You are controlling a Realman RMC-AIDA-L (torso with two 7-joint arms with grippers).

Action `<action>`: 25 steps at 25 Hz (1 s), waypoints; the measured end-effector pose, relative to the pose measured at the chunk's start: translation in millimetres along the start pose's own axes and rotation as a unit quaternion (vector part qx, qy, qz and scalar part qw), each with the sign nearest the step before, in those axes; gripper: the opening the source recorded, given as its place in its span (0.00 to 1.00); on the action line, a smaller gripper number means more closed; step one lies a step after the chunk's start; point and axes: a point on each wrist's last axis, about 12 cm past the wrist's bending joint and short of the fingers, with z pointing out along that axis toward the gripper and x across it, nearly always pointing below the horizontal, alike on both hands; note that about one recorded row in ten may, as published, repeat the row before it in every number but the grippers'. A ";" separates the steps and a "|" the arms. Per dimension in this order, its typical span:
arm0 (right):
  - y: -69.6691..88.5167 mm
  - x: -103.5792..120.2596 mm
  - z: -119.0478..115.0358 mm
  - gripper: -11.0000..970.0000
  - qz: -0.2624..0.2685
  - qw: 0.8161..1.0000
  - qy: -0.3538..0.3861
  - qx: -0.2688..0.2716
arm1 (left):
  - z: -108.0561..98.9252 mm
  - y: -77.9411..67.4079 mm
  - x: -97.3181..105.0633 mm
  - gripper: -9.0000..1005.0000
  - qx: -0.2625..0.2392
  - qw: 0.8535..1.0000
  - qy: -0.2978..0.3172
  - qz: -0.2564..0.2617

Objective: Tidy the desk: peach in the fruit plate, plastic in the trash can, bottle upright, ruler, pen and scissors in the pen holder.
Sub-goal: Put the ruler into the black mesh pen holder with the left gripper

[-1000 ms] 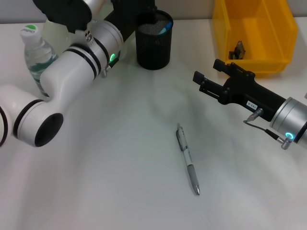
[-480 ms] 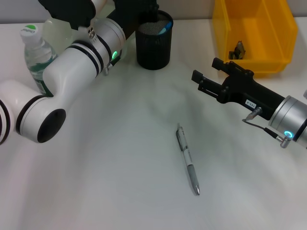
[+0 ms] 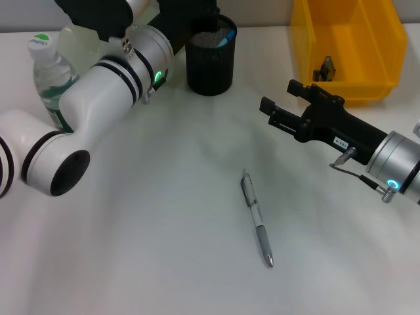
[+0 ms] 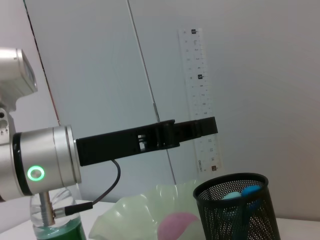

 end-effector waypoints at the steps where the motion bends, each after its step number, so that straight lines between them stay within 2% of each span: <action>1: 0.1 0.0 0.0 0.81 0.000 1.000 0.000 0.000 | -0.2 -0.1 0.2 0.06 0.001 1.000 0.000 0.001; 7: 0.3 -0.1 0.1 0.81 0.003 1.000 -0.001 -0.001 | -1.0 -1.1 0.9 0.07 0.005 1.000 0.000 0.003; 12: 0.4 0.2 -0.4 0.81 0.003 1.000 -0.001 0.000 | -1.1 -1.4 -0.2 0.27 0.005 1.000 -0.006 -0.004; 19: -0.1 0.8 -2.0 0.81 0.006 1.000 -0.002 0.003 | -5.6 -1.3 2.1 0.45 0.004 1.000 -0.014 -0.013; 23: 0.3 0.6 -4.3 0.81 0.014 1.000 -0.008 0.002 | -15.0 -0.2 6.1 0.59 0.012 0.999 -0.030 -0.023; 24: 0.3 0.3 -5.7 0.81 0.019 1.000 -0.012 0.001 | -26.5 2.0 10.1 0.62 0.027 0.998 -0.046 -0.034; 25: 0.3 -0.2 -6.8 0.81 0.023 1.000 -0.014 0.000 | -29.4 3.1 11.1 0.66 0.031 0.998 -0.050 -0.037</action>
